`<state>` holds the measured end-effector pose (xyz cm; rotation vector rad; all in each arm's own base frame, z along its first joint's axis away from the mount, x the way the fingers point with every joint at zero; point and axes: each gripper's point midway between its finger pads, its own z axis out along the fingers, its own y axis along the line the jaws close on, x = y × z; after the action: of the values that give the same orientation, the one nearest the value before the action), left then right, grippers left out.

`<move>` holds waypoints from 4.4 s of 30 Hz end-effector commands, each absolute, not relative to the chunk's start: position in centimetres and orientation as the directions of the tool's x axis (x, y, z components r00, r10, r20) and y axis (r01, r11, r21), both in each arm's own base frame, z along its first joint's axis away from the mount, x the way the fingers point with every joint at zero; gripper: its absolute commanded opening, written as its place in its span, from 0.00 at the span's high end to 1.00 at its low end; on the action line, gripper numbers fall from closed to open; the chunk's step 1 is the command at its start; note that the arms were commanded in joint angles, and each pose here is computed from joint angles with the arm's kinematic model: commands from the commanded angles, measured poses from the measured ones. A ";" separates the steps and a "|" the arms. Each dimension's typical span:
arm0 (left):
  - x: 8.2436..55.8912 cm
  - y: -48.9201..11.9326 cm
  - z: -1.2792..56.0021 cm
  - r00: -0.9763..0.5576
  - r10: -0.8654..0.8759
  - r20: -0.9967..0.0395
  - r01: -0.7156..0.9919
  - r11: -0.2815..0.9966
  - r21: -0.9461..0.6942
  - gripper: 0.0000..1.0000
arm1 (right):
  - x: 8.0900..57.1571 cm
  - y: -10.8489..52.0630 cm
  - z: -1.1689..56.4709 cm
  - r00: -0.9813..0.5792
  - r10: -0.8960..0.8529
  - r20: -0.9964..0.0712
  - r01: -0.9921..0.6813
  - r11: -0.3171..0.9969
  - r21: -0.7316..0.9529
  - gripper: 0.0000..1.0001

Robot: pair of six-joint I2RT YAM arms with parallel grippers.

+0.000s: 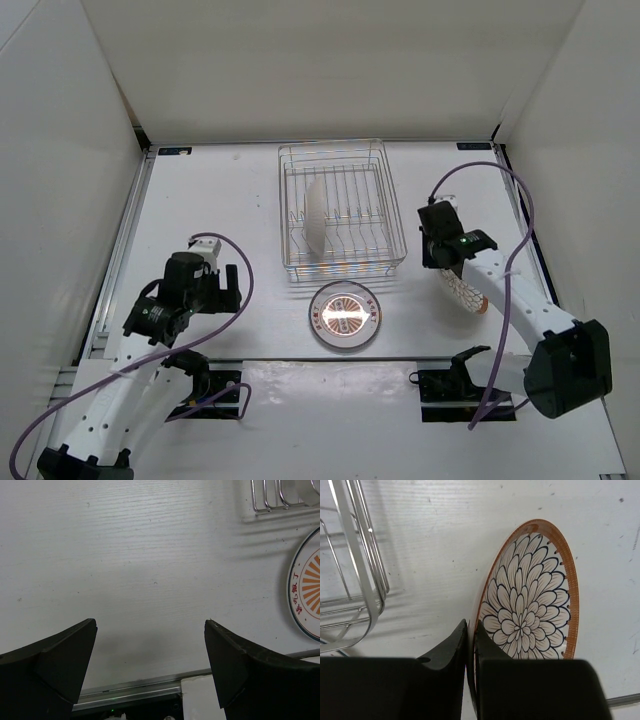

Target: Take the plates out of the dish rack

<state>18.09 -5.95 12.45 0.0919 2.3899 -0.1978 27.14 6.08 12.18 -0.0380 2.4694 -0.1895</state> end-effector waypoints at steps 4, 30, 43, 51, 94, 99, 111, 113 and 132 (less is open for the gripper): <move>18.3 -5.2 12.1 -0.738 -0.023 -0.675 0.062 0.993 -0.101 0.00 | 28.6 7.7 11.2 -0.776 -0.023 -0.631 0.033 0.997 -0.076 1.00; 18.3 -5.6 12.0 -0.748 0.012 -0.664 0.103 0.990 -0.098 0.00 | 28.2 9.5 9.2 -0.822 0.028 -0.569 0.032 0.999 0.004 0.48; 22.7 -9.6 17.4 -0.591 -0.187 -0.785 0.133 0.937 -0.324 0.00 | 19.0 7.1 19.2 -0.780 0.062 -0.623 -0.017 0.993 0.119 0.32; 27.4 -16.4 24.1 -0.550 -0.035 -0.835 0.295 0.927 -0.233 0.00 | 13.9 3.0 19.5 -0.732 0.084 -0.676 0.043 0.996 0.077 0.27; 38.0 -25.7 22.3 -0.399 0.583 -0.708 0.021 0.777 0.629 0.71 | 14.7 2.9 19.6 -0.561 0.107 -0.821 -0.003 0.991 0.131 0.15; 38.9 -26.5 23.5 -0.361 0.626 -0.692 -0.017 0.737 0.676 0.82 | 14.7 3.0 19.5 -0.565 0.113 -0.817 -0.001 0.990 0.138 0.15; 40.3 -33.1 32.9 -0.193 0.807 -0.558 -0.352 0.474 0.807 1.00 | 14.8 3.2 19.5 -0.566 0.098 -0.819 -0.018 0.991 0.131 0.15; 40.6 -34.0 32.2 -0.218 0.818 -0.533 -0.362 0.439 0.822 1.00 | 14.8 3.3 19.5 -0.567 0.100 -0.818 -0.019 0.991 0.135 0.15; 38.4 -29.4 35.7 -0.202 0.767 -0.609 -0.379 0.513 0.771 1.00 | 14.8 3.5 19.4 -0.572 0.086 -0.815 -0.038 0.991 0.132 0.14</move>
<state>39.58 -31.20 28.70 0.4774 1.4938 1.1655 14.19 3.15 18.85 0.0573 2.2029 0.1548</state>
